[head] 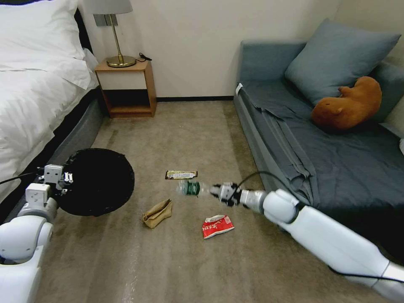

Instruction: Pick up the trash bin, then pick up the garbage on the floor and place it into the trash bin.

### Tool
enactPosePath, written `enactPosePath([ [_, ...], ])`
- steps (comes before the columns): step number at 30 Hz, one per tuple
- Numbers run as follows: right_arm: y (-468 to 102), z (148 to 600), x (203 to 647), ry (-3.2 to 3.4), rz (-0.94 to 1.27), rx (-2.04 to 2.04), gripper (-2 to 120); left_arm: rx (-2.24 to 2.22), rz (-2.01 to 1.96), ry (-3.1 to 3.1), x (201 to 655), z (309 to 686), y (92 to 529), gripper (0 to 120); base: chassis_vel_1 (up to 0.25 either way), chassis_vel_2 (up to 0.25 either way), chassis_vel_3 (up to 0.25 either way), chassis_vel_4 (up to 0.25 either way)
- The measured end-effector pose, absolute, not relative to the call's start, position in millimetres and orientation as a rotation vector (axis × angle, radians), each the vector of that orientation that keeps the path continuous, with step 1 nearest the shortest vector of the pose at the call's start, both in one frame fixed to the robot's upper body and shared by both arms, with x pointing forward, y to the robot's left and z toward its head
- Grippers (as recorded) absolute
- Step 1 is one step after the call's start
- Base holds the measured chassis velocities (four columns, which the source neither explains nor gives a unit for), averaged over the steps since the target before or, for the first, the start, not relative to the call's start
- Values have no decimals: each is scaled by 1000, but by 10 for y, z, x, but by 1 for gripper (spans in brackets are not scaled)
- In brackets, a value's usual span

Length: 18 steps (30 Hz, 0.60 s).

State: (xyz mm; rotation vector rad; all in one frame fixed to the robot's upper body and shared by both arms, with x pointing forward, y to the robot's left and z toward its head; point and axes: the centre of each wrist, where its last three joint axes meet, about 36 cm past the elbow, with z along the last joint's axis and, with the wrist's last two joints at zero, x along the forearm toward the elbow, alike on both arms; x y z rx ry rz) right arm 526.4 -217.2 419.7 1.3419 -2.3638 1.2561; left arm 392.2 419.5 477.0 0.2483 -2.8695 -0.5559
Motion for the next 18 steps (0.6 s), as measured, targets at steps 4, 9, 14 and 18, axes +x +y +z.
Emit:
enactPosePath([
  [4, -1997, 4464, 5548, -2339, 1369, 1304, 22, 183, -524, -2882, 3979, 4740, 4002, 6, 0, 0, 0, 0],
  [9, -1871, 4550, 5660, -2323, 1428, 1285, 22, 147, -518, -2887, 4035, 4701, 3865, 6, 0, 0, 0, 0],
  [14, -1694, 4635, 5649, -2372, 1347, 1302, 22, 88, -459, -2907, 4083, 4641, 3708, 6, 0, 0, 0, 0],
  [18, -1449, 4816, 5498, -2452, 1092, 1371, 22, 11, -336, -2936, 4124, 4588, 3571, 6, 0, 0, 0, 0],
])
